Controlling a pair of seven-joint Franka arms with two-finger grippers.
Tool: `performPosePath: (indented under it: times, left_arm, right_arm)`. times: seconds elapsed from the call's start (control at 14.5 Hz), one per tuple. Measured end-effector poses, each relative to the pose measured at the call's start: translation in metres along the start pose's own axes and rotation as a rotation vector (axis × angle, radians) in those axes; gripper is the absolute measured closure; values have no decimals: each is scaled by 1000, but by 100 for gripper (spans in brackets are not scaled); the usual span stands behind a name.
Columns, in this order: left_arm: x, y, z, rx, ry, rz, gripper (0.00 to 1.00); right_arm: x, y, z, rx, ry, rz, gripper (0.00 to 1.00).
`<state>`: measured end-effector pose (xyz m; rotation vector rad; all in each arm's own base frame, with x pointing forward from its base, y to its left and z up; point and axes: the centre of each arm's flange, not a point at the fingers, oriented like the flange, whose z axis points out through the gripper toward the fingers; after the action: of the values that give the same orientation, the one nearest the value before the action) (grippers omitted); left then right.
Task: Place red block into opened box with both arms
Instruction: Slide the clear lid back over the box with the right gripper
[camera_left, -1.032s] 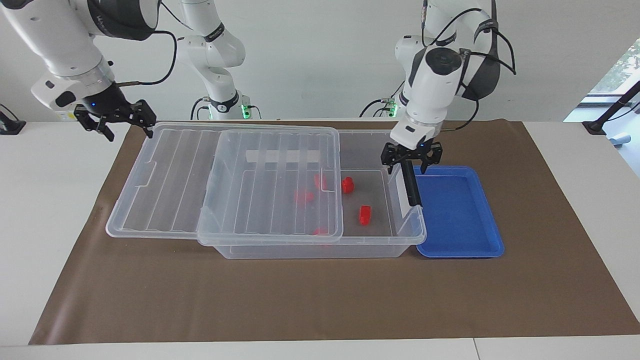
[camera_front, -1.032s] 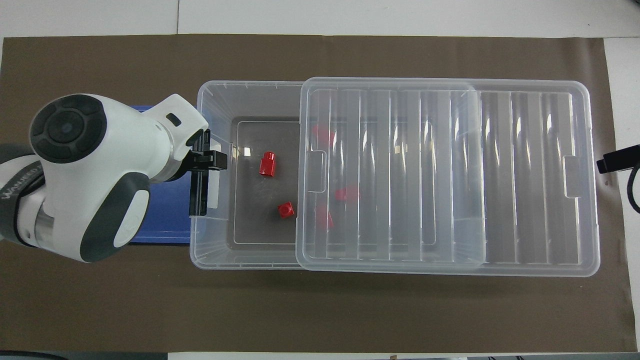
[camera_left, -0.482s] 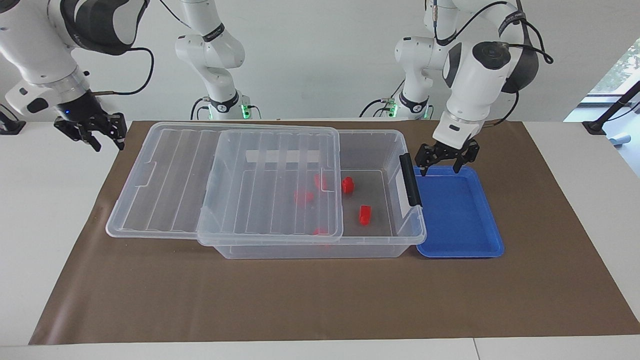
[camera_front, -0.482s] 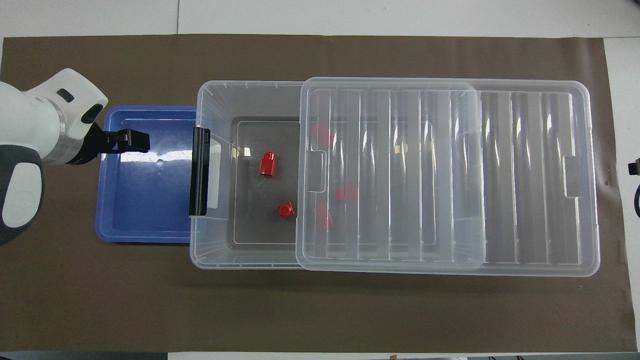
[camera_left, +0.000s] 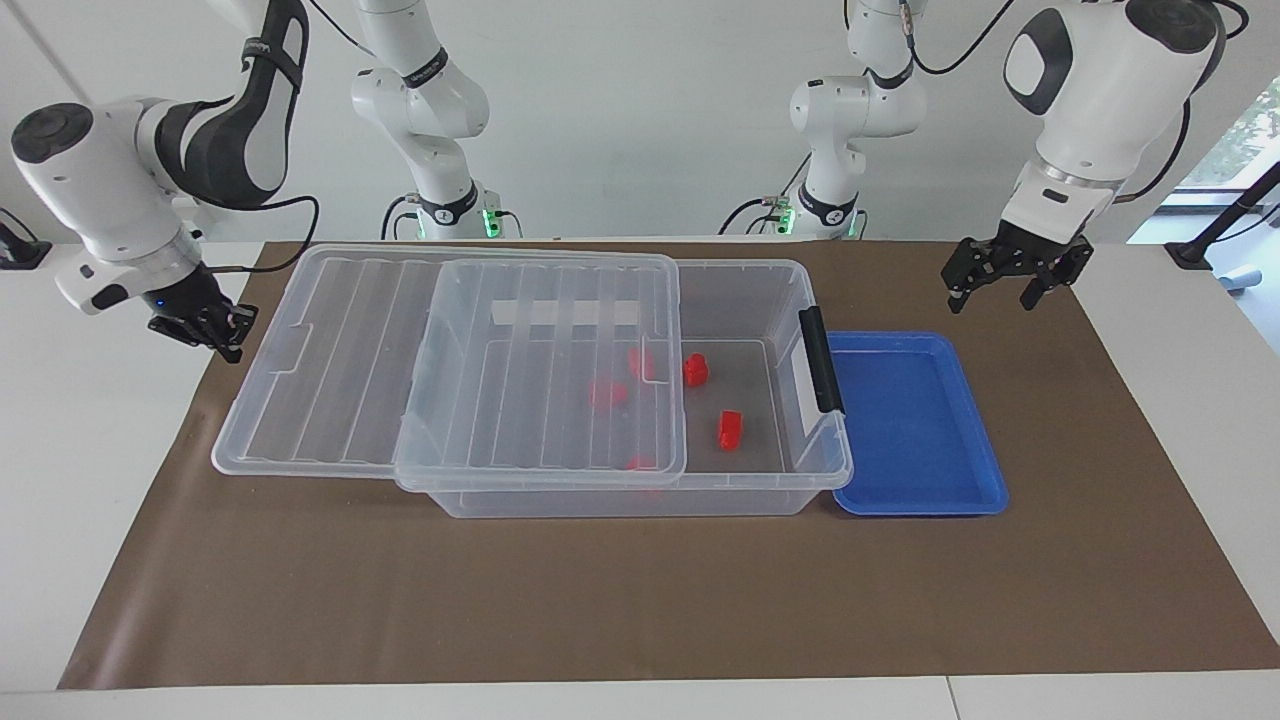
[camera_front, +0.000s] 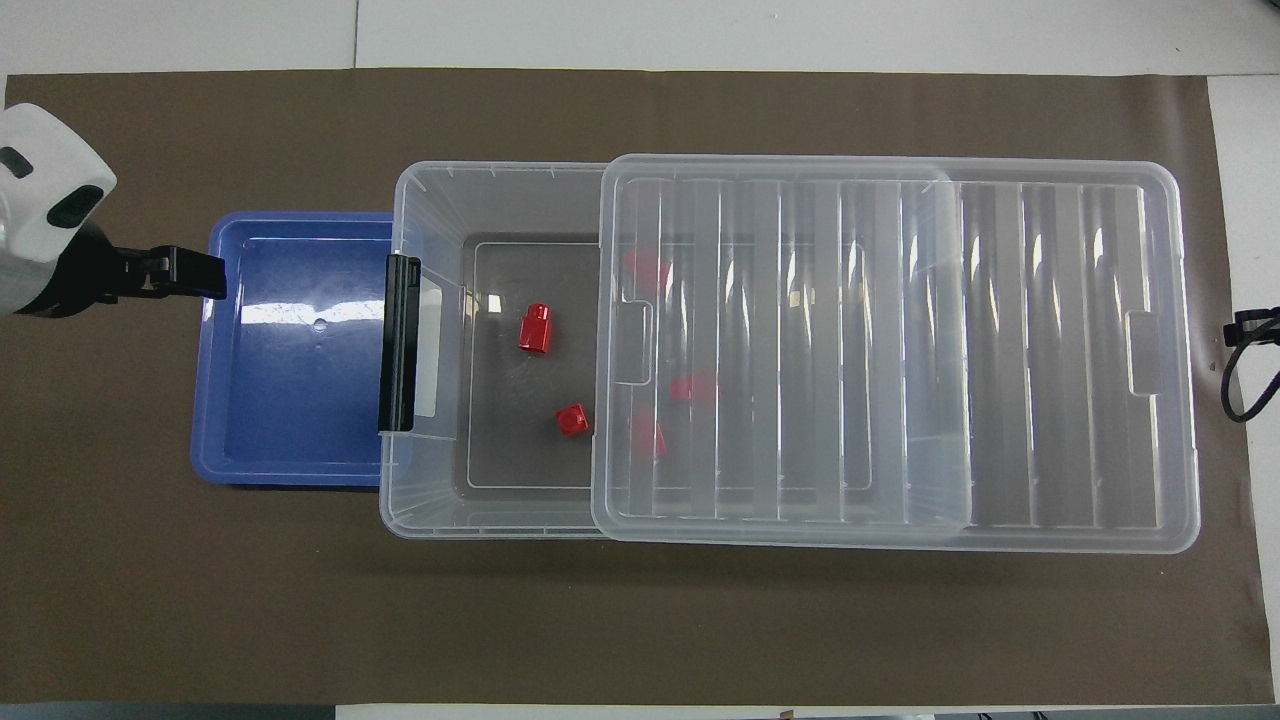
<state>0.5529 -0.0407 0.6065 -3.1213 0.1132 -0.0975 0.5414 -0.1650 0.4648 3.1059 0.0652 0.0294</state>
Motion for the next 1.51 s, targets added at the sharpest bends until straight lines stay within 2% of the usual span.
performPosePath:
  times: [0.28, 0.62, 1.17, 1.51]
  left_arm:
    - [-5, -10, -13, -2, -31, 8, 0]
    - [-9, -9, -8, -6, -72, 10, 0]
    - [-10, -17, -6, -6, -77, -4, 0]
    - [-10, -14, -6, -6, -76, 4, 0]
  right_arm:
    - [3, -11, 2, 2, -3, -19, 99]
    - [11, -39, 1, 4, -2, -21, 99]
    - [26, -122, -1, 8, -3, 34, 99]
    - [27, -139, -2, 16, -6, 42, 99]
